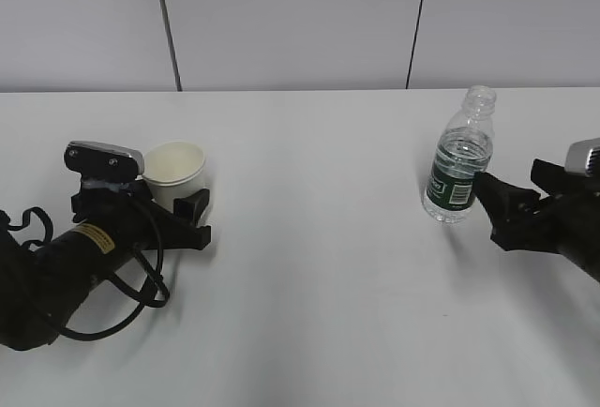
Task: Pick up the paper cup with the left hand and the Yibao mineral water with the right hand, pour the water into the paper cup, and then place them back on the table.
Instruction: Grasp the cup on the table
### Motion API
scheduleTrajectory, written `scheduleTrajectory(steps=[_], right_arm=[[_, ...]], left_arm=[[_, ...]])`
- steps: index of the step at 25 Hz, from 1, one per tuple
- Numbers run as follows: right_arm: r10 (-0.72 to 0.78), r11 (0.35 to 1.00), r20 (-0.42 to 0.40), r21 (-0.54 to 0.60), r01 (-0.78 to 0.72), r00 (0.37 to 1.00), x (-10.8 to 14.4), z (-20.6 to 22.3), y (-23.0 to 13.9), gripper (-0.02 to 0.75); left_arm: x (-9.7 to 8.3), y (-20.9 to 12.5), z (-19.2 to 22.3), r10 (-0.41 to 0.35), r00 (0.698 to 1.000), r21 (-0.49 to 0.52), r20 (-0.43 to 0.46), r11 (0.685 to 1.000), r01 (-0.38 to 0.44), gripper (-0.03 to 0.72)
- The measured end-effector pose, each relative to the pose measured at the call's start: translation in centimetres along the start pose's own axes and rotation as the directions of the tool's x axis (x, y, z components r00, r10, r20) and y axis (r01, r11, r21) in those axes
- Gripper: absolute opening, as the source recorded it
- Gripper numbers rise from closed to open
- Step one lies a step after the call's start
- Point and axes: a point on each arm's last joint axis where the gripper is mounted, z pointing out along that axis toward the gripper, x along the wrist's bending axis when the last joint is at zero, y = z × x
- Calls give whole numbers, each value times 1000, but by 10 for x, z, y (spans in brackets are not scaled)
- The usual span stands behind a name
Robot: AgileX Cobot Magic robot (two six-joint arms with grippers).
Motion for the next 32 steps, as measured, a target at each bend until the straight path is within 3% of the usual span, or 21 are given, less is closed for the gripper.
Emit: scheduleTrajectory(steps=[15,29,32], right_arm=[[66,997,-8,43,-66,998,-5,41,-19,588],[71,997,-6,42,-70,997,-6,43,-19,588],[70,997,-6,40,-70,998,-6,44,-19,617]], left_arm=[[0,0,0,0,1000,0,0,1000,0,469],[0,0,0,0,1000,0,0,1000,0,469],[0,0,0,0,1000,0,0,1000,0,469]])
